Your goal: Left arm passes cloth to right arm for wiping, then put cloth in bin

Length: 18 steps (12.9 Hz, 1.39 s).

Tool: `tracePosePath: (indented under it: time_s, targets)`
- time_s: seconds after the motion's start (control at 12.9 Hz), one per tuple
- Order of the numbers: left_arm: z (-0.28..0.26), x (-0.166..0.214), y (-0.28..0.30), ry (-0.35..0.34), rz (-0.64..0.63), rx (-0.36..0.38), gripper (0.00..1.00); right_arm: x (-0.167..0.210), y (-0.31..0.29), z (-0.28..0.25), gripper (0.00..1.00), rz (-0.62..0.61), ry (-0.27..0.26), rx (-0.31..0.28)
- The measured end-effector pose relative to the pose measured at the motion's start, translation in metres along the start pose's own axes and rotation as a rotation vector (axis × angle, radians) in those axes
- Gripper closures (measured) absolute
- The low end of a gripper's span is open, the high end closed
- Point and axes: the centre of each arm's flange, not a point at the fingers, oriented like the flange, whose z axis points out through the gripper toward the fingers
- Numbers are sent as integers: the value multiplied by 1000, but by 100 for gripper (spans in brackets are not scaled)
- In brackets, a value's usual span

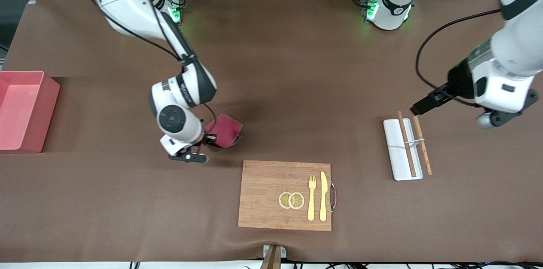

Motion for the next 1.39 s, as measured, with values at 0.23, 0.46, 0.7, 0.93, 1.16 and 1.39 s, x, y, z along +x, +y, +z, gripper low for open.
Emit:
tracePosePath:
  time_s: [0.23, 0.46, 0.7, 0.93, 1.16, 1.39]
  targets:
    - [-20, 8, -39, 11, 106, 15, 0, 7, 76, -16, 98, -65, -4, -12]
    - [-36, 7, -70, 21, 175, 36, 0, 11, 176, -28, 98, -158, -21, 7]
    - [-46, 4, -94, 18, 218, 54, 0, 9, 295, -33, 98, -282, -46, 36]
    - [-49, 5, -101, 17, 221, 58, 0, -8, 417, -56, 98, -417, -24, 26]
    - [-48, 5, -102, 14, 253, 71, 0, -25, 486, -103, 98, -505, -14, -11]
    - [-48, 4, -105, 9, 290, 82, 0, -27, 488, -98, 98, -540, -38, -3]
